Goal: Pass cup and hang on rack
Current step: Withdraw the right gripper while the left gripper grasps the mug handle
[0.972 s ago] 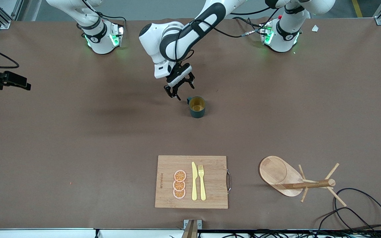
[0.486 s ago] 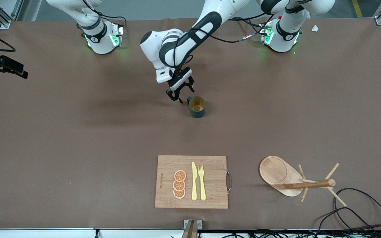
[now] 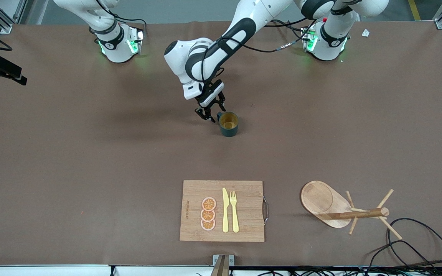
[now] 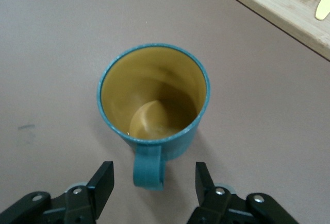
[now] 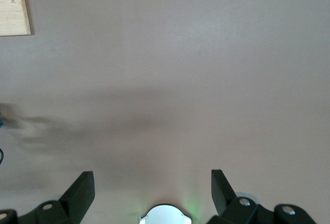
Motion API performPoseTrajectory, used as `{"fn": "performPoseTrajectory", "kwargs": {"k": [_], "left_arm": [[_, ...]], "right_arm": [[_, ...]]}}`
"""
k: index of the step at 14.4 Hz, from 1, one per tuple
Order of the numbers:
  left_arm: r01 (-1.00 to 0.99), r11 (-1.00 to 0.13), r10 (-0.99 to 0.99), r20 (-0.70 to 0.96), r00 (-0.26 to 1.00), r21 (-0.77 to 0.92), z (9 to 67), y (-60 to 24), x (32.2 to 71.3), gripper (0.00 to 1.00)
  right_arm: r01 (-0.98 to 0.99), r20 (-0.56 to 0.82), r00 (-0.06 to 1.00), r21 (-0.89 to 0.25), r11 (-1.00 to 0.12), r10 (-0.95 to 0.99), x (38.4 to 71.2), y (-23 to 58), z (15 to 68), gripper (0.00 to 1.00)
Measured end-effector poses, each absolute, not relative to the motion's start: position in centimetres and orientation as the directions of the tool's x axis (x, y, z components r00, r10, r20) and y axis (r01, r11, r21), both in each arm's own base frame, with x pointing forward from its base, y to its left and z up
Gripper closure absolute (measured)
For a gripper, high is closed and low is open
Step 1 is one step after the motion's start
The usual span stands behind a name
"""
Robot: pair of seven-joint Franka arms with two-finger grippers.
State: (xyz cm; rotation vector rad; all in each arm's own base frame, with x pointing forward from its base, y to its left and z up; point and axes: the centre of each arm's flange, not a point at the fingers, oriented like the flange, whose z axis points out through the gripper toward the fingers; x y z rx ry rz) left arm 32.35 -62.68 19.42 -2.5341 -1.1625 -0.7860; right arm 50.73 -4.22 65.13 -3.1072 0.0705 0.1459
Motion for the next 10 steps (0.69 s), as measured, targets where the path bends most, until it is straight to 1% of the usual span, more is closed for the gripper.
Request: {"fn": "performPoseTrajectory", "kwargs": {"k": [1, 2, 4, 5, 7, 8, 9, 10], "left_arm": [[0.759, -0.651, 0.632, 0.56, 0.535, 0.011, 19.4, -62.8, 32.3, 0.31], [0.759, -0.651, 0.634, 0.559, 0.534, 0.013, 19.4, -62.8, 32.3, 0.31], [0.759, -0.65, 0.633, 0.56, 0.534, 0.012, 19.2, -62.8, 32.4, 0.46], [0.758, -0.652, 0.632, 0.562, 0.534, 0.013, 19.1, -62.7, 32.4, 0.46], [0.746, -0.666, 0.62, 0.575, 0.534, 0.024, 19.0, -62.8, 32.6, 0.58], [0.743, -0.669, 0.616, 0.577, 0.536, 0.025, 18.7, -62.8, 32.6, 0.59], [0.741, -0.671, 0.614, 0.578, 0.537, 0.024, 18.5, -62.8, 32.6, 0.66], [0.74, -0.672, 0.613, 0.579, 0.538, 0.023, 18.3, -62.7, 32.6, 0.77]], "right_arm": [[-0.046, -0.096, 0.994, -0.028, -0.999, -0.043, 50.7, -4.2, 65.1, 0.0], [-0.046, -0.098, 0.994, -0.029, -0.999, -0.043, 50.7, -4.2, 65.1, 0.0], [-0.043, -0.099, 0.994, -0.029, -0.999, -0.04, 50.7, -4.0, 65.1, 0.0], [-0.043, -0.099, 0.994, -0.029, -0.999, -0.039, 50.7, -4.0, 65.1, 0.0], [-0.042, -0.102, 0.994, -0.029, -0.999, -0.039, 50.6, -4.0, 65.0, 0.0], [-0.042, -0.104, 0.994, -0.029, -0.999, -0.039, 50.6, -4.0, 65.0, 0.0], [-0.042, -0.105, 0.994, -0.029, -0.999, -0.039, 50.6, -4.0, 65.0, 0.0], [-0.042, -0.105, 0.994, -0.029, -0.999, -0.039, 50.6, -4.0, 65.0, 0.0]]}}
